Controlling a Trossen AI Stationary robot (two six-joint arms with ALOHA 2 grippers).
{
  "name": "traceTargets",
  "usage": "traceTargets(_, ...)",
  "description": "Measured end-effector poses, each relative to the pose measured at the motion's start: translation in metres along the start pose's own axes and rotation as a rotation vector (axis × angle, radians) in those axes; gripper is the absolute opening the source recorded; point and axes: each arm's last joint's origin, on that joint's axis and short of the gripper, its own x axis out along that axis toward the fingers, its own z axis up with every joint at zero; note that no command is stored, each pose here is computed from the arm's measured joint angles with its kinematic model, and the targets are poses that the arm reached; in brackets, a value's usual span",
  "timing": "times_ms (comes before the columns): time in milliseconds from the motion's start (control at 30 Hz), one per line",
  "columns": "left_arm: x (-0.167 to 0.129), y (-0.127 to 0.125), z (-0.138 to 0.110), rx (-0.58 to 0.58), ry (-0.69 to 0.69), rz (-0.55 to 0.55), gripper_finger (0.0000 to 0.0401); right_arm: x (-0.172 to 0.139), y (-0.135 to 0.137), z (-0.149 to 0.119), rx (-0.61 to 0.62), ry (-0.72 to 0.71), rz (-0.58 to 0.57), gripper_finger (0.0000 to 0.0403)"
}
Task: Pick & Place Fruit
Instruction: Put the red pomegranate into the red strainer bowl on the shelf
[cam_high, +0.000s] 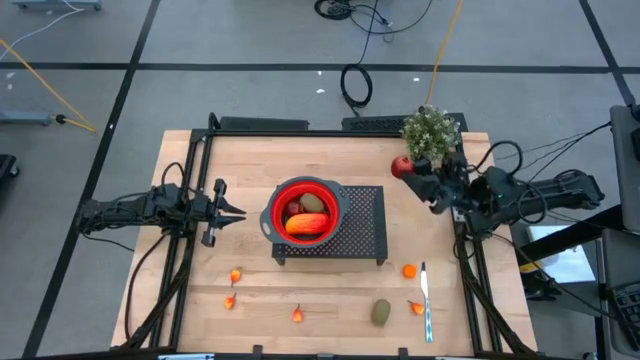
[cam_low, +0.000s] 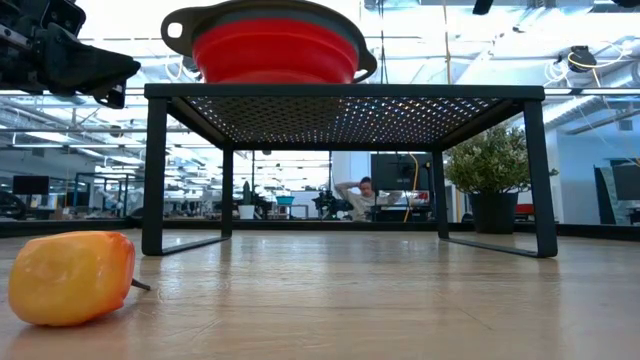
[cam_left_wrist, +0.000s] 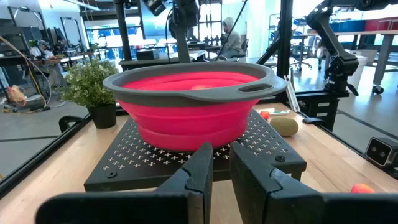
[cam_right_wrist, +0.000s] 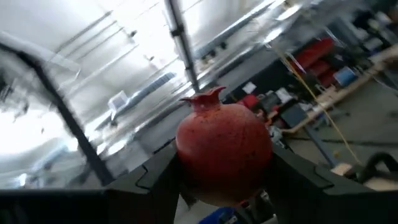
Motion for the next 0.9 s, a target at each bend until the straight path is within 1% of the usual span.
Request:
traceTargets(100, 0.000, 0.000, 0.000, -0.001, 0.000, 0.000, 0.0058, 0.000, -0.002, 0.001, 0.112, -0.053, -0.069, 0.0188)
traceTargets(167, 0.000, 0.000, 0.000, -0.001, 0.000, 0.000, 0.0058, 0.000, -0.003, 0.002, 0.157, -0.075, -0.091, 0.0187)
traceTargets(300, 0.000, 0.000, 0.000, -0.001, 0.000, 0.000, 0.0058, 0.002, -0.004, 0.000, 0.191, -0.070, -0.097, 0.0188)
traceTargets(367, 0.000, 0.000, 0.000, -0.001, 0.000, 0.000, 0.0058, 0.004, -0.005, -0.004, 0.187, -0.058, -0.106, 0.0190)
traceTargets(433, 0.000, 0.000, 0.000, -0.002, 0.000, 0.000, 0.0058, 0.007, -0.007, -0.009, 0.163, -0.039, -0.119, 0.0190)
traceTargets(600, 0.000, 0.000, 0.000, -0.009, 0.000, -0.001, 0.0058, 0.017, -0.015, -0.027, 0.059, 0.029, -0.156, 0.0189)
traceTargets(700, 0.000, 0.000, 0.000, -0.019, 0.000, 0.000, 0.0058, 0.022, -0.019, -0.039, 0.006, 0.097, -0.142, 0.0189)
traceTargets(800, 0.000, 0.000, 0.000, -0.020, 0.000, -0.001, 0.0058, 0.030, -0.021, -0.048, -0.096, 0.139, -0.152, 0.0189)
traceTargets(900, 0.000, 0.000, 0.000, -0.020, 0.000, 0.000, 0.0058, 0.043, -0.018, -0.054, -0.179, 0.195, -0.102, 0.0189)
